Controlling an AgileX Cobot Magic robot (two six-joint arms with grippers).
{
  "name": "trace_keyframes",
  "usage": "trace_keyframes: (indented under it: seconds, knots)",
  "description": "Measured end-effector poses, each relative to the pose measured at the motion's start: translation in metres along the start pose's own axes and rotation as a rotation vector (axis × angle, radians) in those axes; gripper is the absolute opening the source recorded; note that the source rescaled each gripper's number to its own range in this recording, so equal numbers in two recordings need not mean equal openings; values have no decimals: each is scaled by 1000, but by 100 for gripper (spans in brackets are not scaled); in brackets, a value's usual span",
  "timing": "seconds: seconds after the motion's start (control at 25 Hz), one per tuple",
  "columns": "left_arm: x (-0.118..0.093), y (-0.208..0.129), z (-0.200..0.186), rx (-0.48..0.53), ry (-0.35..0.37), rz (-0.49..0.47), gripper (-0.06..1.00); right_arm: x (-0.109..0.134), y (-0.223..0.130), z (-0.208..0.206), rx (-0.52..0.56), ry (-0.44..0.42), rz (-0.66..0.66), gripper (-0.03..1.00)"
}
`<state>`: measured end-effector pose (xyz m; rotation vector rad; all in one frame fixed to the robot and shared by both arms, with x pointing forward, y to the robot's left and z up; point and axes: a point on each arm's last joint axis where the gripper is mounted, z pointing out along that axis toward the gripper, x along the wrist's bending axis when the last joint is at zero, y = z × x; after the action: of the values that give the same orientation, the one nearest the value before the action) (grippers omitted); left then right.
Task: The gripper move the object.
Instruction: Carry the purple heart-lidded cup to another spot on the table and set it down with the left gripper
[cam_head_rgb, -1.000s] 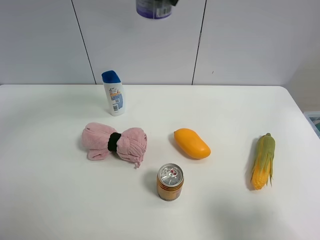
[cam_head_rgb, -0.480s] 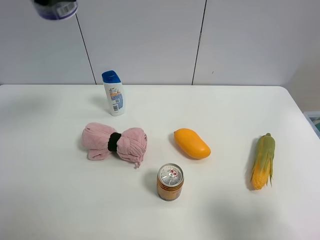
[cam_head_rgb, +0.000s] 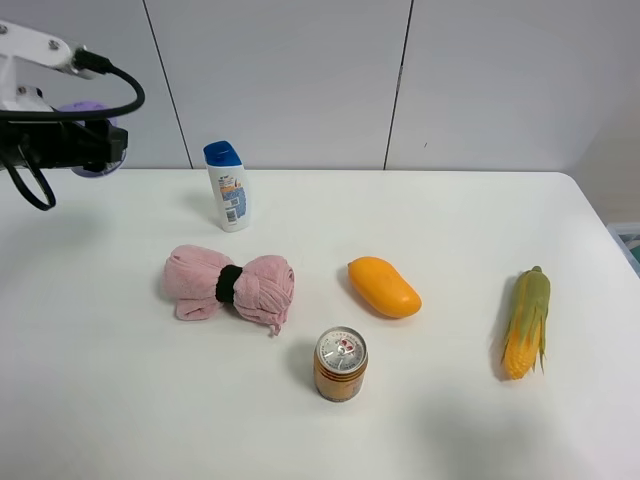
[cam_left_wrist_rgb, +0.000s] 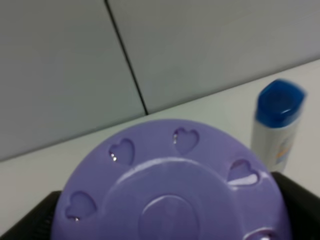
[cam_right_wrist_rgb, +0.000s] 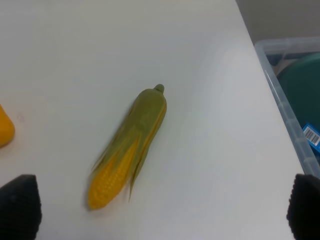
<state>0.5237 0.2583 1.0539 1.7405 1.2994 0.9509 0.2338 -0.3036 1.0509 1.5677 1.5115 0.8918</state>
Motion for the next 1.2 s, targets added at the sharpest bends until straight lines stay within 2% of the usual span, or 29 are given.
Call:
trace_keyframes:
  seconds: [0.48, 0.68, 0.84, 1.0, 1.2]
  knots:
    - [-9, -59, 97, -36, -18, 4, 1, 0, 0, 0, 0, 0, 0, 100]
    - [-7, -87, 117, 34, -18, 3, 1, 0, 0, 0, 0, 0, 0, 100]
    - [7, -105, 126, 82, 8, -8, 1, 0, 0, 0, 0, 0, 0, 100]
    - [19, -113, 130, 71, 30, -13, 1, 0, 0, 0, 0, 0, 0, 100]
    - [24, -117, 143, 66, 33, -38, 1, 0, 0, 0, 0, 0, 0, 100]
